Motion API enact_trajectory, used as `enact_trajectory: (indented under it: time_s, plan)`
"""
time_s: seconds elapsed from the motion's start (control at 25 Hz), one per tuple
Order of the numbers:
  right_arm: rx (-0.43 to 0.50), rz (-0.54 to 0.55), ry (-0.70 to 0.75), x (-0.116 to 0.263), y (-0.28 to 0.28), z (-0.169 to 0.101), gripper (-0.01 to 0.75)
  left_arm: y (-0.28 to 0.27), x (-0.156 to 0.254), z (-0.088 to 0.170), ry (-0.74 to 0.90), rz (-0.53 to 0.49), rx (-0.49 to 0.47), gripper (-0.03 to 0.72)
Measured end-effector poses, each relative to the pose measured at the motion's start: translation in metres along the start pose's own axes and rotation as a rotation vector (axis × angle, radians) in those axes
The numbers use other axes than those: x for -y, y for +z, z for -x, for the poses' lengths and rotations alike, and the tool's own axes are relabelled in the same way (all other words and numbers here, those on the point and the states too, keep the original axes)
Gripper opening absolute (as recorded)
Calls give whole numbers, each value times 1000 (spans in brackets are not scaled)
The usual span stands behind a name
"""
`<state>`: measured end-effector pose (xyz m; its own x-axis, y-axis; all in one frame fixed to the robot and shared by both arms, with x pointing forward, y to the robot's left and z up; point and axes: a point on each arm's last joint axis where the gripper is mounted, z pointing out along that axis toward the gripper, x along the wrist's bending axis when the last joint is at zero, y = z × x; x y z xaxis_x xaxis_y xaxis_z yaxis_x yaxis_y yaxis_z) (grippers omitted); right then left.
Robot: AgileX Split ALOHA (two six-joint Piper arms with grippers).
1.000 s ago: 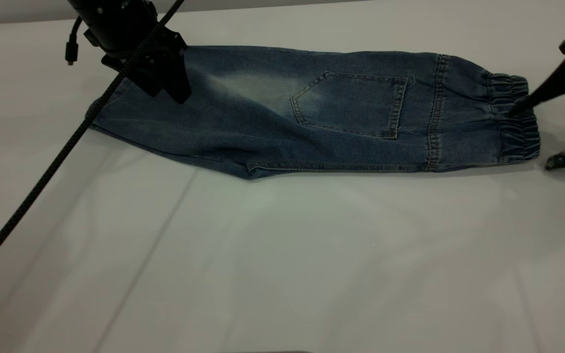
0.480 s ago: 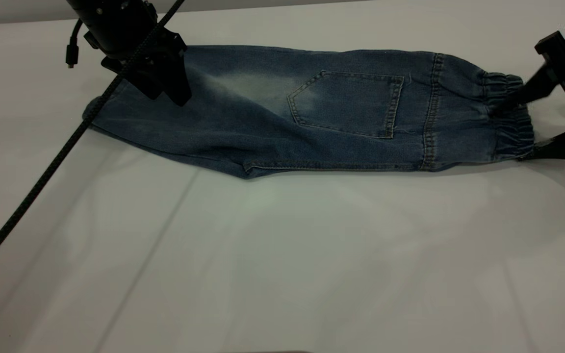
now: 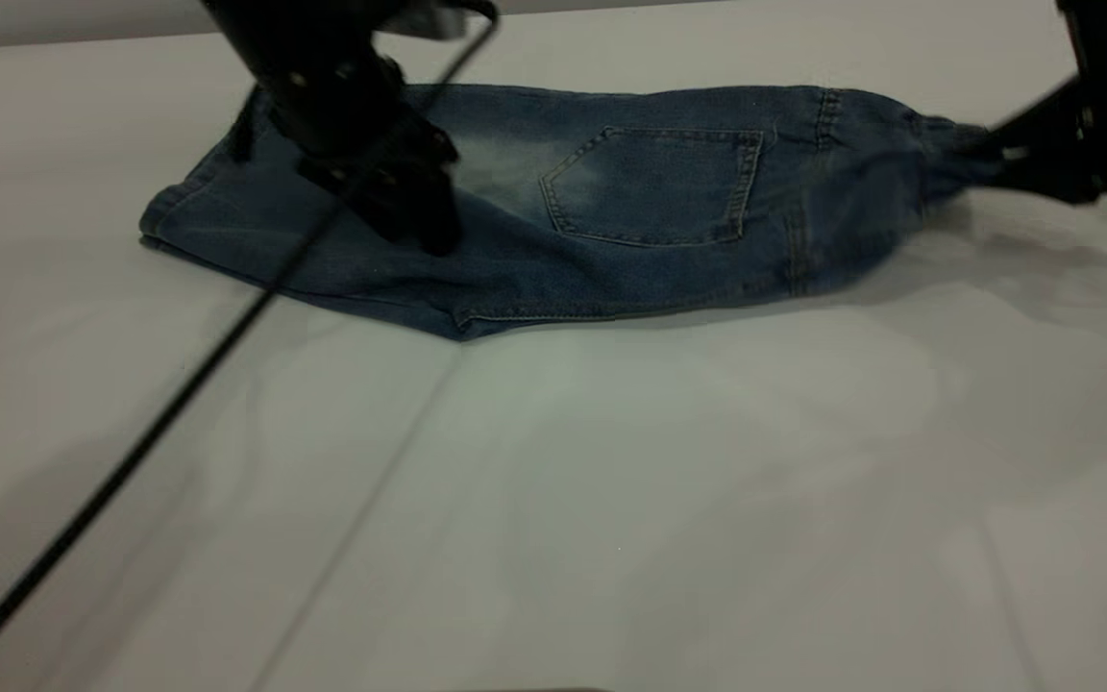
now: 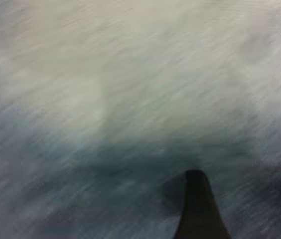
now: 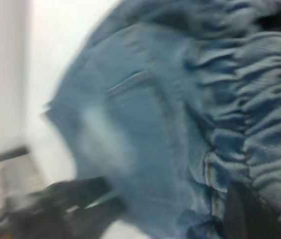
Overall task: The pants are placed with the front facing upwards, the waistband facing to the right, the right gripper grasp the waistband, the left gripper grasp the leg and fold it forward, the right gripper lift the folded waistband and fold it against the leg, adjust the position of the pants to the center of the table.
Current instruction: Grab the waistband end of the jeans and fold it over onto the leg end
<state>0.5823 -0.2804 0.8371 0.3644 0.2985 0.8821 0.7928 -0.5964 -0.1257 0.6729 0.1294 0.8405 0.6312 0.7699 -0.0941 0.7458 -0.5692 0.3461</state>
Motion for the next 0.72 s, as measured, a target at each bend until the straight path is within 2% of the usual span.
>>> enact_trajectory:
  time_s: [0.16,0.36,0.72]
  plan:
    - [-129,-50,-37,-2,0,-18,48,7,-6,16,34,13,4,420]
    - [-160,-39,-86,-8,-2,-32,48,15,-13,43,105,26,14,420]
    - [-217,-10,-228,-3,-24,-77,48,29,-21,94,136,52,82,420]
